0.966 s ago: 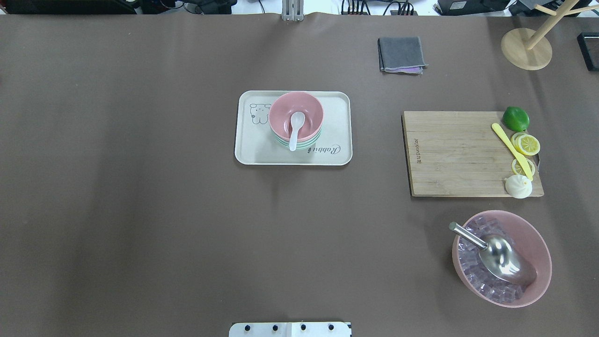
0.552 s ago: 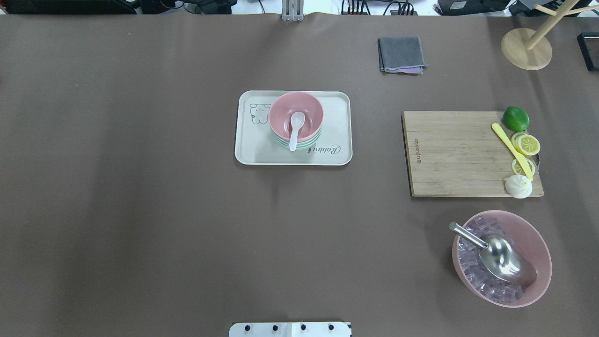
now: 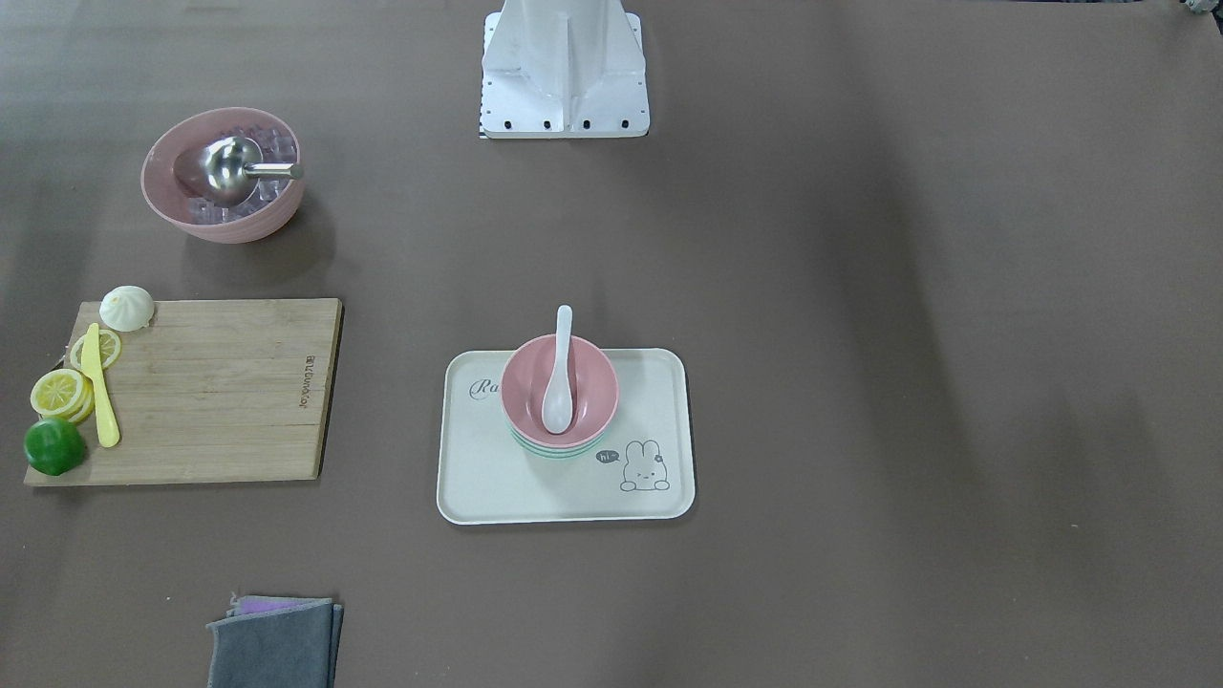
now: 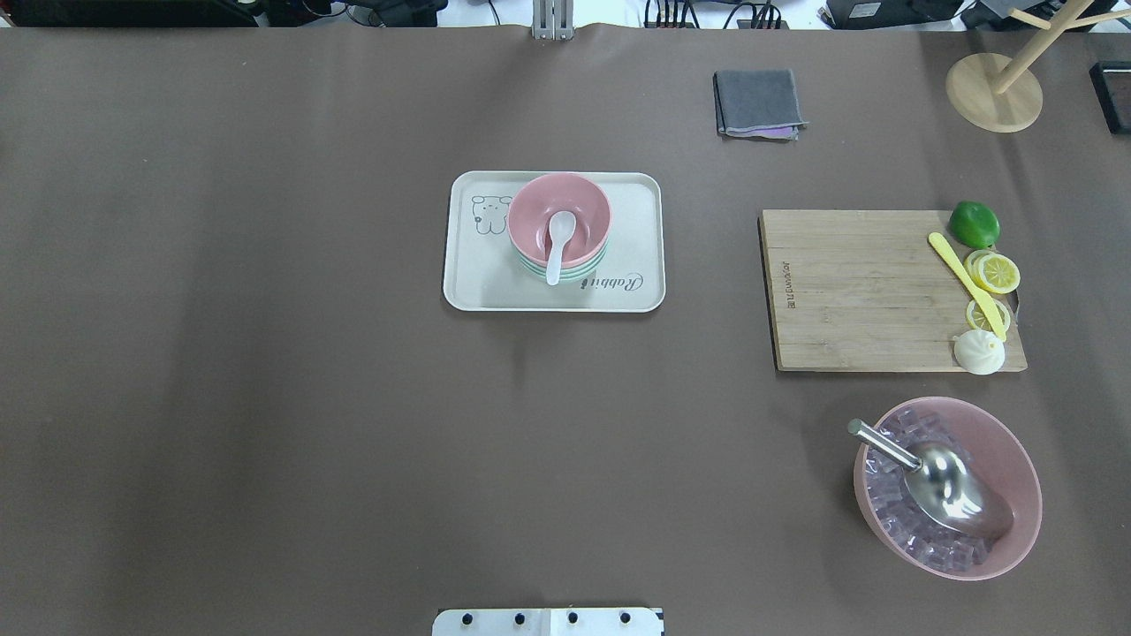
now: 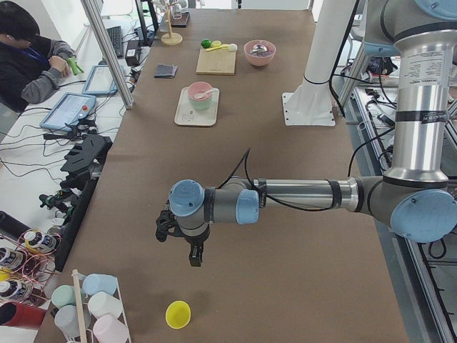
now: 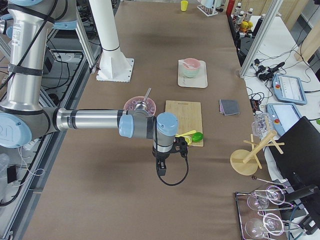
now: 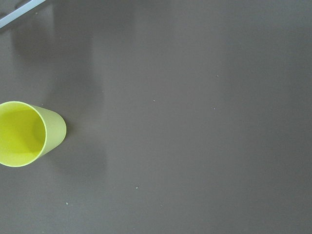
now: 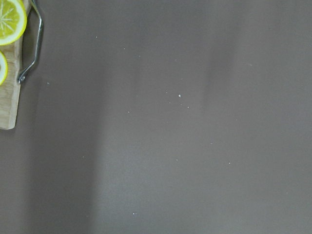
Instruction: Stack pink bowl on green and place spoon
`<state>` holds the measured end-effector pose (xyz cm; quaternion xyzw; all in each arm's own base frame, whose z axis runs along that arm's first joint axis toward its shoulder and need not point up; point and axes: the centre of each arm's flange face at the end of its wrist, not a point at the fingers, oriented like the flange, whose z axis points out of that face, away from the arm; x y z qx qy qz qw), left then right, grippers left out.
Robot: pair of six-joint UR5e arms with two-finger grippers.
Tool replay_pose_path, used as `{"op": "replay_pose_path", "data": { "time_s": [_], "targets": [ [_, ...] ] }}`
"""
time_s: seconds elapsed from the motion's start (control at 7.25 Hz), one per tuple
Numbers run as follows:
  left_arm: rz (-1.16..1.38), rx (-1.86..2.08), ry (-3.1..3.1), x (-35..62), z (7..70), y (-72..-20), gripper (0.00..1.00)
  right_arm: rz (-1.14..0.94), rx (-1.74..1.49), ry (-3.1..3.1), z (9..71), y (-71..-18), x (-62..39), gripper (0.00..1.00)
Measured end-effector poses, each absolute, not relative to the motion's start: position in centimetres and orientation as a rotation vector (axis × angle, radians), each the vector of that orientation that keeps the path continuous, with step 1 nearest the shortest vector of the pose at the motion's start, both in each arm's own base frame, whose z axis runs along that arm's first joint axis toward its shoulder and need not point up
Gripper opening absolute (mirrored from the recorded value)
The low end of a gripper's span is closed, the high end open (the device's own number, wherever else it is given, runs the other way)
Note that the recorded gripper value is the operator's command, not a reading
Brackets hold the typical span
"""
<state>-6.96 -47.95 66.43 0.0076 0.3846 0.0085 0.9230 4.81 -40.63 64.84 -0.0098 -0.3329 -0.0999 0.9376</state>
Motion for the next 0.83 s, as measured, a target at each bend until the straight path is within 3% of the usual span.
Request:
{"op": "replay_pose_path", "data": {
  "time_s": [0.83],
  "targets": [
    [0.015, 0.013, 0.786, -7.05, 66.58, -47.88, 0.99, -0.211, -0.016, -0.686, 64.7, -40.71, 4.54, 1.0]
  ]
}}
